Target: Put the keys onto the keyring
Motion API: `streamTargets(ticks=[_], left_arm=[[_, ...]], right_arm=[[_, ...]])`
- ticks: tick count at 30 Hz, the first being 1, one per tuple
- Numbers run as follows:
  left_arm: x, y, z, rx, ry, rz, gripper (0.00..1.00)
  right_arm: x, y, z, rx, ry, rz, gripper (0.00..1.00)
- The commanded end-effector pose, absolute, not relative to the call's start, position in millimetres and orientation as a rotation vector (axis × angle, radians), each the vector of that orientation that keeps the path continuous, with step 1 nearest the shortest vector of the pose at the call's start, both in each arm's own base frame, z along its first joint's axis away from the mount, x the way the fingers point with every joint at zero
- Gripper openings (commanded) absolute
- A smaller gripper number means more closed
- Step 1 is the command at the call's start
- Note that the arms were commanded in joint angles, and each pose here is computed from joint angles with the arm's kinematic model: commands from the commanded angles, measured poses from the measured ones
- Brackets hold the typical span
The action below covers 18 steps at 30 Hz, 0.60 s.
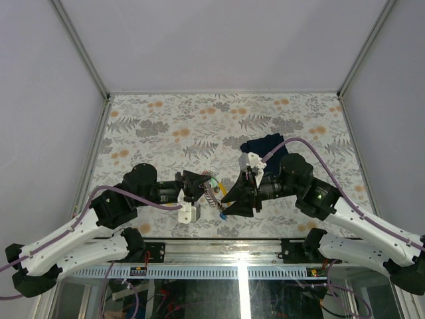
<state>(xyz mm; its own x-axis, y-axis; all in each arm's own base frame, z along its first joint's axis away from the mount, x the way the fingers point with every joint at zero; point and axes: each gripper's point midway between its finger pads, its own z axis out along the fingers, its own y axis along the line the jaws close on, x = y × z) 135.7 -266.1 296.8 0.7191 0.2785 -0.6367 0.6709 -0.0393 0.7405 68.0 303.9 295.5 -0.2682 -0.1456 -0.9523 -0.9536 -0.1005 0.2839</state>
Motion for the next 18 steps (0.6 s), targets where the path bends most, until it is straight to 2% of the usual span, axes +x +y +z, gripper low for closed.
streamTargets(ticks=[1,5,12,18], left_arm=[[135,-266,328,1.562,0.707,-0.346,0.00],[137,-266,323,1.570,0.717,-0.341,0.00],[138,-266,322,1.571,0.722,-0.338,0.00],[138,-266,321,1.572,0.724,-0.338,0.00]], right_arm=[[62,308,317,-1.263,1.365,1.473,0.45],[56,306,323,-1.272,1.323,1.505,0.34],[52,305,326,-1.272,1.302,1.524,0.25],[55,304,326,-1.255,1.304,1.504,0.24]])
